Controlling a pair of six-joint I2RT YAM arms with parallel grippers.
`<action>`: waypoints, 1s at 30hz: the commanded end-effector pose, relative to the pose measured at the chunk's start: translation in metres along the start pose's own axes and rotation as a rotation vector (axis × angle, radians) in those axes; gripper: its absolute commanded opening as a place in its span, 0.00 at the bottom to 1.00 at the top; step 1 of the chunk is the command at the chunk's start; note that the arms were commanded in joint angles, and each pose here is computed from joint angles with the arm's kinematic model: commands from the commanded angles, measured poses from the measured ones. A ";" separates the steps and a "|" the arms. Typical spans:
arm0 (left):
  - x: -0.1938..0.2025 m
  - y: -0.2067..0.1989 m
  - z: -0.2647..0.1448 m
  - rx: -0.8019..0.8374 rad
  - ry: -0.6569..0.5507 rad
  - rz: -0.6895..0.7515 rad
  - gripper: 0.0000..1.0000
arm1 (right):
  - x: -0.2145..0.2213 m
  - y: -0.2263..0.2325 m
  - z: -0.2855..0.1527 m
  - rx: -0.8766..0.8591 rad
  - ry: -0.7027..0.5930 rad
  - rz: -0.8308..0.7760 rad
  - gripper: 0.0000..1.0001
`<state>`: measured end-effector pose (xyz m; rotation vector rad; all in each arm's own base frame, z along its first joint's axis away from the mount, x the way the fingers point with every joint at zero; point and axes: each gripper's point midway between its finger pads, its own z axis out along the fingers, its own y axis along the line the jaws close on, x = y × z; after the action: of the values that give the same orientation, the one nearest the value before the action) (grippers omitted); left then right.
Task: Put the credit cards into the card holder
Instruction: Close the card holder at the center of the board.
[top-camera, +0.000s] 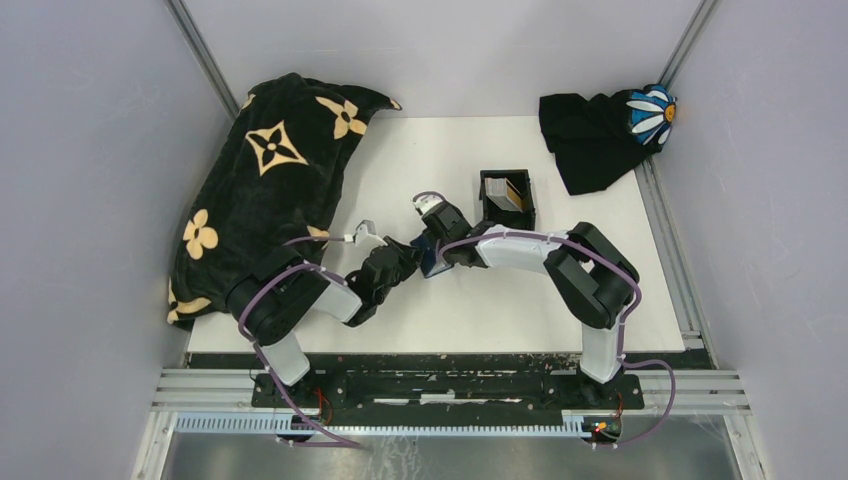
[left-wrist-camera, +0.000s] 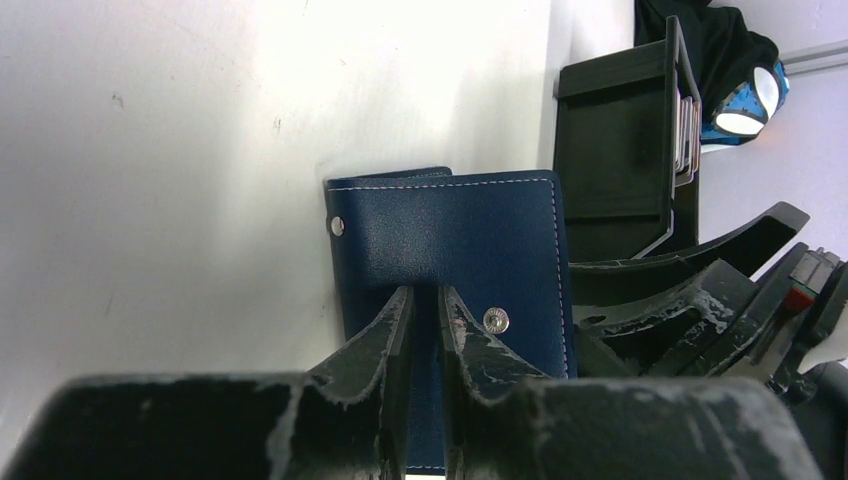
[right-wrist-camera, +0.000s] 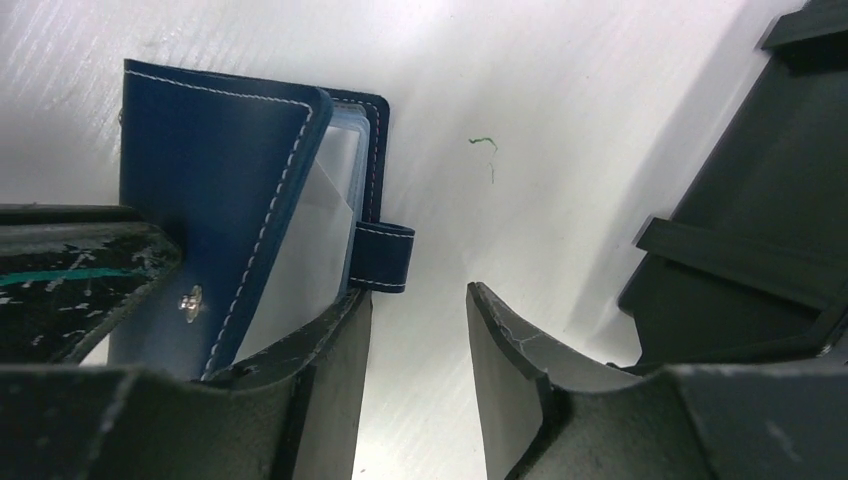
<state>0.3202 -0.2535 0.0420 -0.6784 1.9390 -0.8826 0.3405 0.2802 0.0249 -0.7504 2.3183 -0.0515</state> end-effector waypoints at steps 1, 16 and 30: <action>0.005 0.000 0.008 -0.010 0.017 0.078 0.22 | -0.020 0.003 0.001 -0.019 -0.106 -0.003 0.46; 0.003 0.026 0.014 -0.138 0.029 0.127 0.23 | -0.029 0.032 0.016 -0.157 -0.188 -0.051 0.10; -0.017 0.076 0.023 -0.391 0.039 0.183 0.25 | -0.032 0.042 -0.019 -0.227 -0.264 0.083 0.01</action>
<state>0.3559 -0.2382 0.0308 -0.7282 2.0310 -0.6810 0.3359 0.3121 0.0223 -0.7674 2.1703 0.2192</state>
